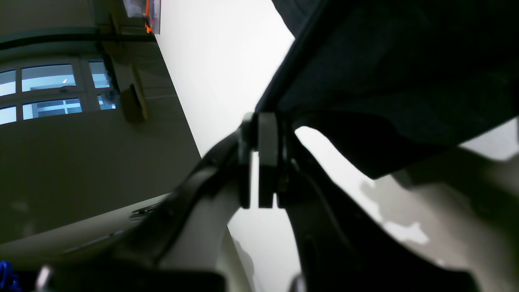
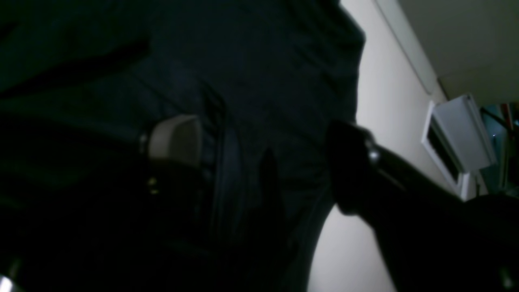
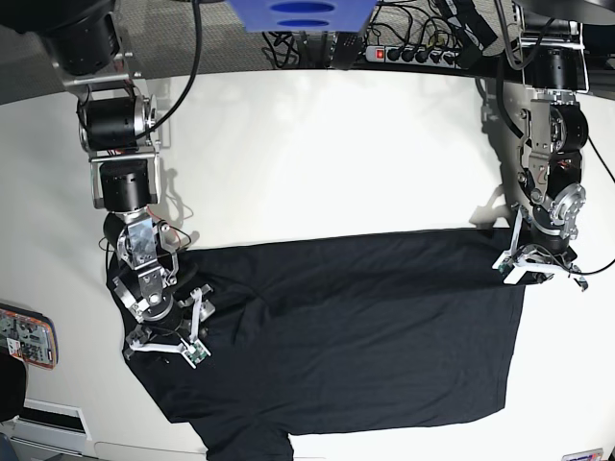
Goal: Fold the T-shirt properly
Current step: 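Hold the shirt raised with both grippers, adjusting the right gripper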
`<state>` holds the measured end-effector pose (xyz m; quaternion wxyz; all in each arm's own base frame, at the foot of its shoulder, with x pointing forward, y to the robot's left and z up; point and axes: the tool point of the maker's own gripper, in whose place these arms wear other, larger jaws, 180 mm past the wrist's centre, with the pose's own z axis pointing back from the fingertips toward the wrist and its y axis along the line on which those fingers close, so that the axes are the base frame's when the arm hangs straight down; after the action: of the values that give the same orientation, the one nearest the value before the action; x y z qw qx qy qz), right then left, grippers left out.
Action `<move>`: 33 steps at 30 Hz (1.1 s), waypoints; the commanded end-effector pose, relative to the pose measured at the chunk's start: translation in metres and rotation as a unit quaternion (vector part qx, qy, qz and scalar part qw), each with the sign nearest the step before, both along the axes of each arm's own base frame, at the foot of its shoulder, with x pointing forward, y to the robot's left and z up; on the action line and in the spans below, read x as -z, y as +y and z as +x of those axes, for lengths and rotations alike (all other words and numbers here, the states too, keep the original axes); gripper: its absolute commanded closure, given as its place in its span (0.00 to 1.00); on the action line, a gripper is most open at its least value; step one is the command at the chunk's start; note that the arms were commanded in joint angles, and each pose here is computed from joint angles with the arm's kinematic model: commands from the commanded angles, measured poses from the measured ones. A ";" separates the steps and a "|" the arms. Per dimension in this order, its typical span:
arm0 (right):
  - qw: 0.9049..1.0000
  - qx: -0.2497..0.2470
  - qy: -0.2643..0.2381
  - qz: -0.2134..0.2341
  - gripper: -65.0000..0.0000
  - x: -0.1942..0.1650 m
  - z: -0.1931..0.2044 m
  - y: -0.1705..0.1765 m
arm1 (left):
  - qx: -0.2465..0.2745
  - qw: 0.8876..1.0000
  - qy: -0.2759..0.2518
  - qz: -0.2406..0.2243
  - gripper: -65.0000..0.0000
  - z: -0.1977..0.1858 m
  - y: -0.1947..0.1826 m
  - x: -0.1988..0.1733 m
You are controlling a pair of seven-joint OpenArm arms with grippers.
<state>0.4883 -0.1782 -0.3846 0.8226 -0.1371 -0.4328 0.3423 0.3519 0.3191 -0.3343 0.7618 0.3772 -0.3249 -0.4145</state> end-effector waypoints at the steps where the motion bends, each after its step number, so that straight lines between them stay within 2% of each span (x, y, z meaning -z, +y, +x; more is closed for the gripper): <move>1: 0.999 0.003 -0.042 0.002 0.23 -0.030 0.019 -0.003 | -0.001 1.000 -0.026 0.015 1.00 0.008 0.007 -0.019; 8: 0.999 0.006 -0.046 0.005 0.21 -0.032 0.020 -0.002 | -0.001 0.999 -0.030 0.016 1.00 0.011 0.007 -0.022; 11: 0.995 0.052 -0.087 -0.008 0.21 -0.045 0.028 -0.019 | -0.001 0.999 -0.030 0.016 1.00 0.011 0.007 -0.022; 13: 0.987 0.095 -0.128 -0.025 0.21 -0.058 0.032 -0.034 | -0.001 0.999 -0.030 0.016 1.00 0.011 0.007 -0.022; 16: 0.962 0.170 -0.210 -0.048 0.21 -0.088 0.035 -0.062 | -0.001 0.999 -0.030 0.016 1.00 0.011 0.007 -0.022; 18: 0.946 0.186 -0.259 -0.055 0.21 -0.105 0.035 -0.069 | -0.001 0.999 -0.029 0.016 1.00 0.010 0.007 -0.021; 19: 0.944 0.179 -0.272 -0.053 0.21 -0.109 0.036 -0.066 | -0.001 0.999 -0.028 0.016 1.00 0.010 0.007 -0.021; 26: 0.942 0.153 -0.294 -0.046 0.21 -0.118 0.038 -0.057 | -0.002 0.999 -0.029 0.016 1.00 0.010 0.007 -0.021; 30: 0.957 0.107 -0.268 -0.026 0.21 -0.102 0.026 -0.034 | -0.009 1.000 -0.018 0.014 1.00 0.009 0.012 -0.013; 31: 0.959 0.098 -0.265 -0.023 0.21 -0.099 0.020 -0.029 | -0.013 1.000 -0.017 0.013 1.00 0.013 0.015 -0.013; 33: 0.957 0.090 -0.276 -0.019 0.21 -0.104 0.012 -0.023 | -0.019 1.000 -0.005 0.009 1.00 0.019 0.018 -0.004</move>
<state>0.4871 -0.1959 -0.3147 0.7243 -0.2630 -0.5926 0.2345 0.3588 0.3306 -0.3541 0.7801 0.3665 -0.2996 -0.4091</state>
